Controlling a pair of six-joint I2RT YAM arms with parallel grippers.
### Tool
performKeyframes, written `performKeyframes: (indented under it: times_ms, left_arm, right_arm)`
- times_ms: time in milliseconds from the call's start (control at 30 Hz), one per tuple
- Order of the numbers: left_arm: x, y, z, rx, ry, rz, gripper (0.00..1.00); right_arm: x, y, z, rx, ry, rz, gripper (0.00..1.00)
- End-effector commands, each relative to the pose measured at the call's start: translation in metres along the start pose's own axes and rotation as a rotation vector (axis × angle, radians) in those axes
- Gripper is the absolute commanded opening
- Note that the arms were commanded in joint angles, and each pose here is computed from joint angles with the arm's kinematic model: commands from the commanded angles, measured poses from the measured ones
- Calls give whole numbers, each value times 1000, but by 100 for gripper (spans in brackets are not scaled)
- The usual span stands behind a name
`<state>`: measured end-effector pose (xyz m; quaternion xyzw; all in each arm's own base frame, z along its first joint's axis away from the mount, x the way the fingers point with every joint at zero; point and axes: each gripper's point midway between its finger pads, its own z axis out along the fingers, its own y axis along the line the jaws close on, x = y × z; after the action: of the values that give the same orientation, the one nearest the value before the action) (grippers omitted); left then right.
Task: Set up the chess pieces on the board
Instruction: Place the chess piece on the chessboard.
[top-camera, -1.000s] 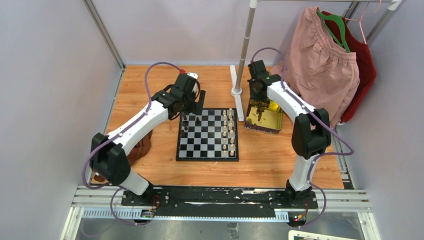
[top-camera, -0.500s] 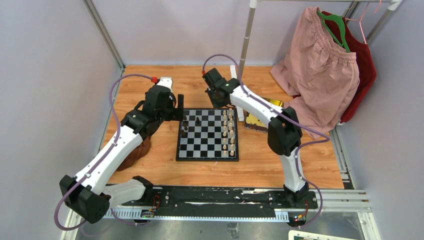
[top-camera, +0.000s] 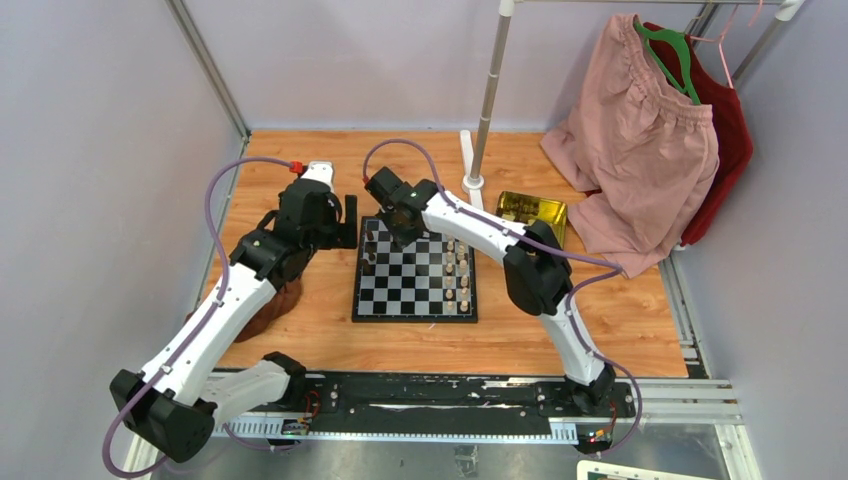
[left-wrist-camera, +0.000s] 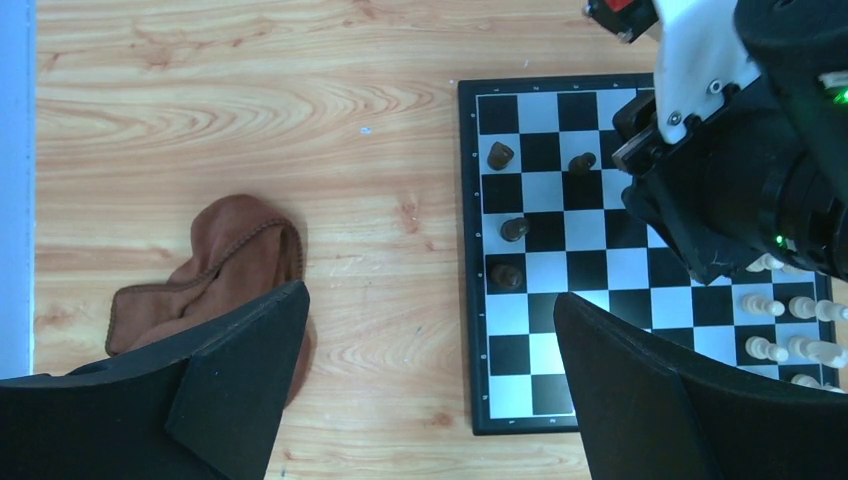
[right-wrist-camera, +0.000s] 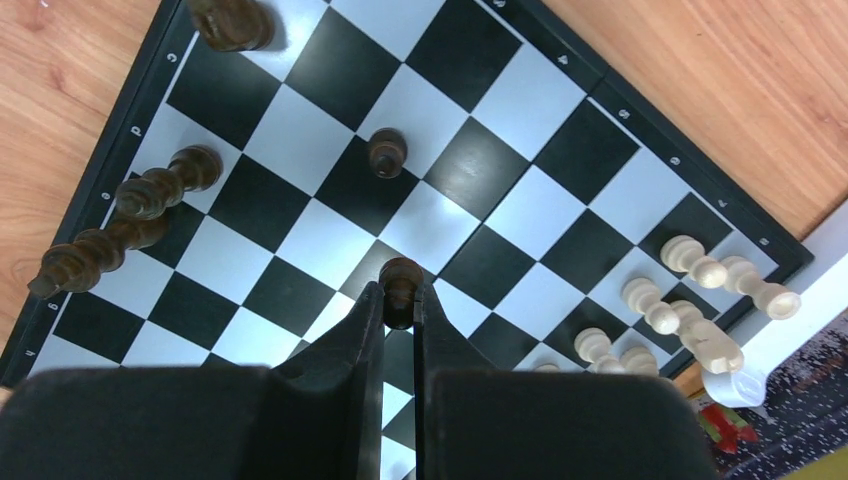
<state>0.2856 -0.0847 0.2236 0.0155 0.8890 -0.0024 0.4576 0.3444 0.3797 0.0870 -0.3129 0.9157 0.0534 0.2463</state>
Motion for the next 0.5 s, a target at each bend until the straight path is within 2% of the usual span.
performKeyframes:
  times_ms: [0, 233, 467]
  left_arm:
    - [-2, 4, 0, -14, -9, -13, 100]
    - [-8, 4, 2, -14, -20, -19, 100]
    - [-9, 3, 3, -15, -19, -24, 100]
  right_arm:
    - [8, 14, 1, -20, 39, -31, 0]
    - [18, 19, 10, -23, 70, -43, 1]
    - [25, 19, 18, -23, 92, -48, 6]
